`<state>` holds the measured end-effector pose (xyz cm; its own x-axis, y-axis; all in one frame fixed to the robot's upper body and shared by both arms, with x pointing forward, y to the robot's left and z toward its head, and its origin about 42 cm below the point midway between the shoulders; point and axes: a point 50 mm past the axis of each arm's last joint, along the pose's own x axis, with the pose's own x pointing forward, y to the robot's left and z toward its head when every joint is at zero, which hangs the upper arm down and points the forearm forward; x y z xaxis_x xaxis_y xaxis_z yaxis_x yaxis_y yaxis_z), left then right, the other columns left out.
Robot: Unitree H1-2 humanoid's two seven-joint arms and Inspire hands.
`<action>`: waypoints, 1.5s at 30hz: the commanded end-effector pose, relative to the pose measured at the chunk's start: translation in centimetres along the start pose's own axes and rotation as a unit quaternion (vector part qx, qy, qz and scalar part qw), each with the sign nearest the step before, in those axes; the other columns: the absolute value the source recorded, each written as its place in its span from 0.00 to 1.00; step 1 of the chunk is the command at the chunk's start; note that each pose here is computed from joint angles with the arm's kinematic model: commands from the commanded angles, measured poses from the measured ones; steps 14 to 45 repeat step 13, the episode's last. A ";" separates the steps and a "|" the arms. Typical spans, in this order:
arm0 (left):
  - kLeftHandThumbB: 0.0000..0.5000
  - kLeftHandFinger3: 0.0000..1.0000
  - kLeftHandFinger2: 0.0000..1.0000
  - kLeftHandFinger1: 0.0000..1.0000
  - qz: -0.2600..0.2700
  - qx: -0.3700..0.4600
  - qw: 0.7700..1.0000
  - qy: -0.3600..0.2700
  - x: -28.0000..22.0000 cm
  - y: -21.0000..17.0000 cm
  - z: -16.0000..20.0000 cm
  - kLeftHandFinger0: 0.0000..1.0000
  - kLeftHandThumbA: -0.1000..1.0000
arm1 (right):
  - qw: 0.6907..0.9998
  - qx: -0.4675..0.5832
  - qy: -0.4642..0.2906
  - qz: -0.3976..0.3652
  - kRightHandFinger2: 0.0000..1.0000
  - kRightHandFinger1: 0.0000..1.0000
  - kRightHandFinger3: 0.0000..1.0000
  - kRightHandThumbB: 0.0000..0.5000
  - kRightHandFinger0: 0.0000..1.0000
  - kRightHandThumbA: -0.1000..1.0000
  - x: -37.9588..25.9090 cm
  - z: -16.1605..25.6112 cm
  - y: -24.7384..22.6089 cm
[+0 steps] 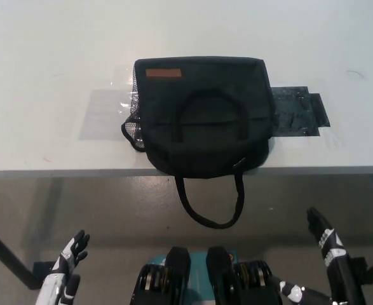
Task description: A soft travel bag is kept infront of the robot in the middle of the desk and the robot uses both its hands to press it to reduce its size
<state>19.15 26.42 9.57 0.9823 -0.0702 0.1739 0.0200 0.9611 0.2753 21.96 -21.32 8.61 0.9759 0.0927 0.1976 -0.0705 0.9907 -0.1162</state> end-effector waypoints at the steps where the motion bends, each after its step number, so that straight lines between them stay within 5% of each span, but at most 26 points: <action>1: 0.51 1.00 1.00 1.00 0.013 -0.015 0.999 -0.029 0.6 0.3 -0.3 1.00 1.00 | 0.999 0.024 -0.042 -0.020 1.00 1.00 1.00 0.52 1.00 1.00 0.4 -0.6 -0.3; 7: 0.39 1.00 1.00 1.00 -0.002 -0.020 1.000 -0.017 0.4 -0.7 -0.6 1.00 1.00 | 0.999 0.038 -0.002 -0.019 1.00 1.00 1.00 0.50 1.00 1.00 -0.7 -2.0 -0.2; 10: 0.42 1.00 1.00 1.00 -0.008 -0.017 1.000 -0.008 0.8 -1.0 -0.8 1.00 1.00 | 0.999 0.036 0.000 -0.011 1.00 1.00 1.00 0.45 1.00 1.00 -0.8 -2.4 -0.1; 11: 0.52 1.00 1.00 1.00 -0.006 -0.012 1.000 -0.002 1.0 -1.1 -0.8 1.00 1.00 | 0.999 0.035 -0.001 -0.008 1.00 1.00 1.00 0.42 1.00 1.00 -0.7 -2.6 0.0; 45: 0.50 1.00 1.00 1.00 -0.003 -0.016 1.000 0.004 1.2 -1.1 -1.2 1.00 1.00 | 0.999 0.039 0.000 -0.004 1.00 1.00 1.00 0.42 1.00 1.00 -0.6 -2.8 0.1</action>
